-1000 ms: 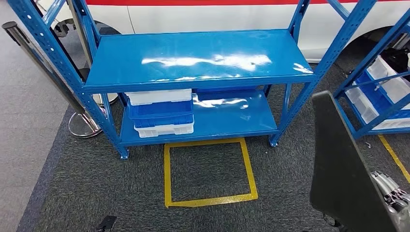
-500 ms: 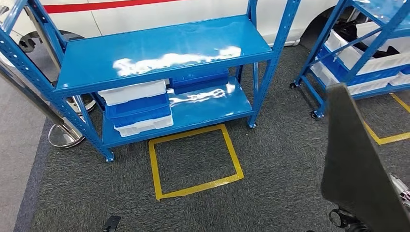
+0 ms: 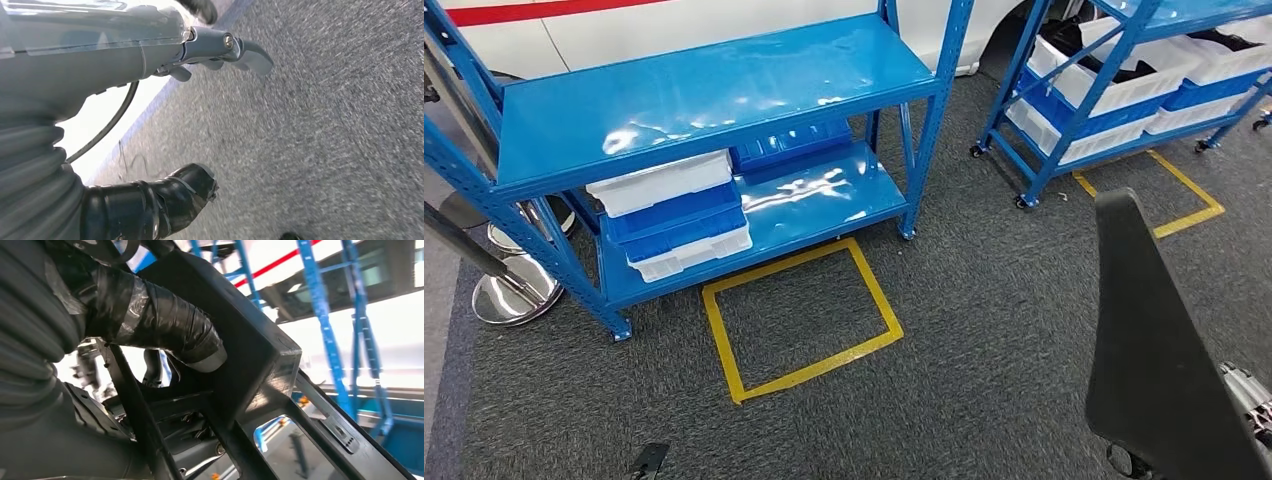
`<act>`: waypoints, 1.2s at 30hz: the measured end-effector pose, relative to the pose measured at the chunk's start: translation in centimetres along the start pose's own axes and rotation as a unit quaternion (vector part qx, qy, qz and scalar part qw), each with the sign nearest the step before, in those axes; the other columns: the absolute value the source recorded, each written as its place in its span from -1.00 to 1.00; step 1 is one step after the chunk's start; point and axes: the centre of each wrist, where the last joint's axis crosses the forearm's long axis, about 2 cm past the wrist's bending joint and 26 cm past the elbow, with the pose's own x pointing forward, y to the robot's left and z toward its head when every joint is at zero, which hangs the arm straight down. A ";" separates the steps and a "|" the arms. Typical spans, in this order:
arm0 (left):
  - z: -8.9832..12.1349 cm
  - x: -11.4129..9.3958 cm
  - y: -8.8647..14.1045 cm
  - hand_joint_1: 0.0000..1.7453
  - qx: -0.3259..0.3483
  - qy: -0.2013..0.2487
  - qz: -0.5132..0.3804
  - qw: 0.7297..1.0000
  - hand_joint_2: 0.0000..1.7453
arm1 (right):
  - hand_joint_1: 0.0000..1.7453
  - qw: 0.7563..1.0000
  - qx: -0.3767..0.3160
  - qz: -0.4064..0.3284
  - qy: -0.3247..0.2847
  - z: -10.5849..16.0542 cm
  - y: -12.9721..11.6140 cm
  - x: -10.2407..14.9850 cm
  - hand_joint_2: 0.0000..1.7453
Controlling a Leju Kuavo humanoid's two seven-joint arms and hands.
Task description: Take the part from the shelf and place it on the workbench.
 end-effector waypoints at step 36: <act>0.0 0.4 -0.2 -1.00 0.000 0.010 0.022 1.000 1.00 | 1.00 0.991 0.051 0.111 0.052 -5.4 2.6 -5.4 1.00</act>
